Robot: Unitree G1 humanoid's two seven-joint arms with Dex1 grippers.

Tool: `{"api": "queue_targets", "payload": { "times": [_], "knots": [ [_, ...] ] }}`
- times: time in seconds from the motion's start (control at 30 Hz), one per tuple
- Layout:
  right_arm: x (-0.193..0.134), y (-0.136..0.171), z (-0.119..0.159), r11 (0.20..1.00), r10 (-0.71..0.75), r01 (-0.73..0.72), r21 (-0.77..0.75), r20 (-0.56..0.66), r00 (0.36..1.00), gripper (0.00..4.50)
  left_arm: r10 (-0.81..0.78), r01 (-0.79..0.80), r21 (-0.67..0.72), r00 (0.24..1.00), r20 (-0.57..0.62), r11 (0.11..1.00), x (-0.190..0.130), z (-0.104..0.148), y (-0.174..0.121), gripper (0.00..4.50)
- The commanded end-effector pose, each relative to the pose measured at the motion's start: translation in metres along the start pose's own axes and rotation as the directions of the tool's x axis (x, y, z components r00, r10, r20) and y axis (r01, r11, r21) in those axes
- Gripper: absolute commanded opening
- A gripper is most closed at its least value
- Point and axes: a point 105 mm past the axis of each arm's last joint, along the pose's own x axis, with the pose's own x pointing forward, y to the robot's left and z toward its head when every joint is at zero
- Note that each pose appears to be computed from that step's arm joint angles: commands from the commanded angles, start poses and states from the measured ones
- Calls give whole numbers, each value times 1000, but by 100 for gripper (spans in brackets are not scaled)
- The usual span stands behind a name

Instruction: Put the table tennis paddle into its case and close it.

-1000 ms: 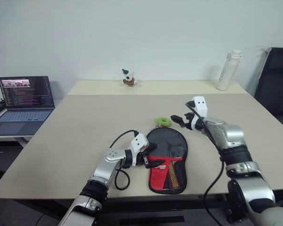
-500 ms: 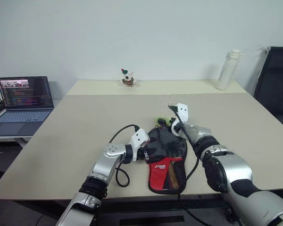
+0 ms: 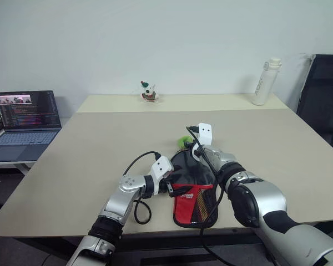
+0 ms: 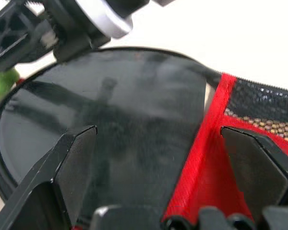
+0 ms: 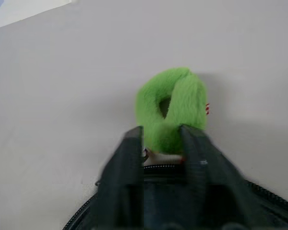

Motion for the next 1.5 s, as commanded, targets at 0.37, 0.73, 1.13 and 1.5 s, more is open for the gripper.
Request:
{"api": "queue_targets", "payload": {
  "times": [0.37,0.73,1.13,1.5],
  "knots": [
    [-1,12,23,999,39,-40,10,70,997,2,7,-13,72,996,92,997,16,37,10,450],
    [-20,21,59,942,336,-335,-29,119,934,92,38,-48,88,993,116,995,24,44,29,450],
    [-47,-65,20,963,220,-209,-171,53,974,335,199,-182,-97,957,211,979,-34,49,52,450],
    [-32,-72,-24,961,211,-222,-167,-85,974,335,175,-129,-191,952,250,973,-71,68,47,450]
  ]
}}
